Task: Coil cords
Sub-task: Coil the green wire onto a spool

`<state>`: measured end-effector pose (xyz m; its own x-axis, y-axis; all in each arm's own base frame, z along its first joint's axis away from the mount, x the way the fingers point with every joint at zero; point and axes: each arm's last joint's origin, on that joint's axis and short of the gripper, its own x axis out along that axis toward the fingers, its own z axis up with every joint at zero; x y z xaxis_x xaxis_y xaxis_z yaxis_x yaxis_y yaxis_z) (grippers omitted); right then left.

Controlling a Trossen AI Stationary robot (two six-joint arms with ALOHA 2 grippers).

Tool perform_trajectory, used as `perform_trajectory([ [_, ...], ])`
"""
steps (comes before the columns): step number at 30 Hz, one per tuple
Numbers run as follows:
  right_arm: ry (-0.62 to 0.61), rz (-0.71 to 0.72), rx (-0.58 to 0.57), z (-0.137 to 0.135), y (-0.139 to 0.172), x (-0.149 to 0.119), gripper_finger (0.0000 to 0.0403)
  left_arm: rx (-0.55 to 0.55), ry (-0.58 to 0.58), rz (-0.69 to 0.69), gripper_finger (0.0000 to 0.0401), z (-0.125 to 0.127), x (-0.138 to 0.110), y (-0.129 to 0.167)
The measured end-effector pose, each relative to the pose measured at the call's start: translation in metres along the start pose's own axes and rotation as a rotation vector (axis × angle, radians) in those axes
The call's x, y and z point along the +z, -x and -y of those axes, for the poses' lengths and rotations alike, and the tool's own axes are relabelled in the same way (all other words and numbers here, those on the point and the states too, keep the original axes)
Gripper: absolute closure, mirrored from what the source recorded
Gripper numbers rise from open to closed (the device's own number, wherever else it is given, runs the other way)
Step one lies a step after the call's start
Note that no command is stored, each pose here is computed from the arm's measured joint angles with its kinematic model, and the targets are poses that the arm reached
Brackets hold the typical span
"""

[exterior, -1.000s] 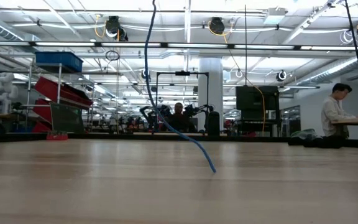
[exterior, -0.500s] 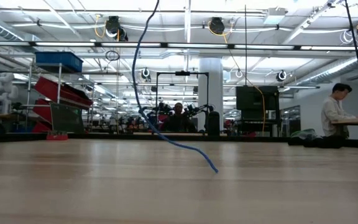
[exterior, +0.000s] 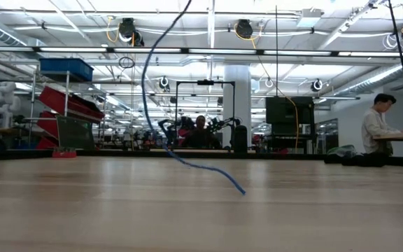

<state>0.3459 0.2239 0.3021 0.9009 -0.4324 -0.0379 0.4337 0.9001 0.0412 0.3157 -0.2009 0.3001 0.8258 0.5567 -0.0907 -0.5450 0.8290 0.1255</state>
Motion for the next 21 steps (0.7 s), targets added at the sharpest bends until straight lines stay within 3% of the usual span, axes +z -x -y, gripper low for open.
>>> perform_trajectory([
  [9,0.008,-0.026,0.003,-0.001,0.003,-0.005,0.0306,-0.019,-0.001,-0.002,0.0401,0.001,0.0,0.0],
  [21,0.043,-0.118,0.05,-0.013,0.034,-0.024,0.0298,-0.164,0.086,0.04,0.0401,0.006,0.011,0.003],
])
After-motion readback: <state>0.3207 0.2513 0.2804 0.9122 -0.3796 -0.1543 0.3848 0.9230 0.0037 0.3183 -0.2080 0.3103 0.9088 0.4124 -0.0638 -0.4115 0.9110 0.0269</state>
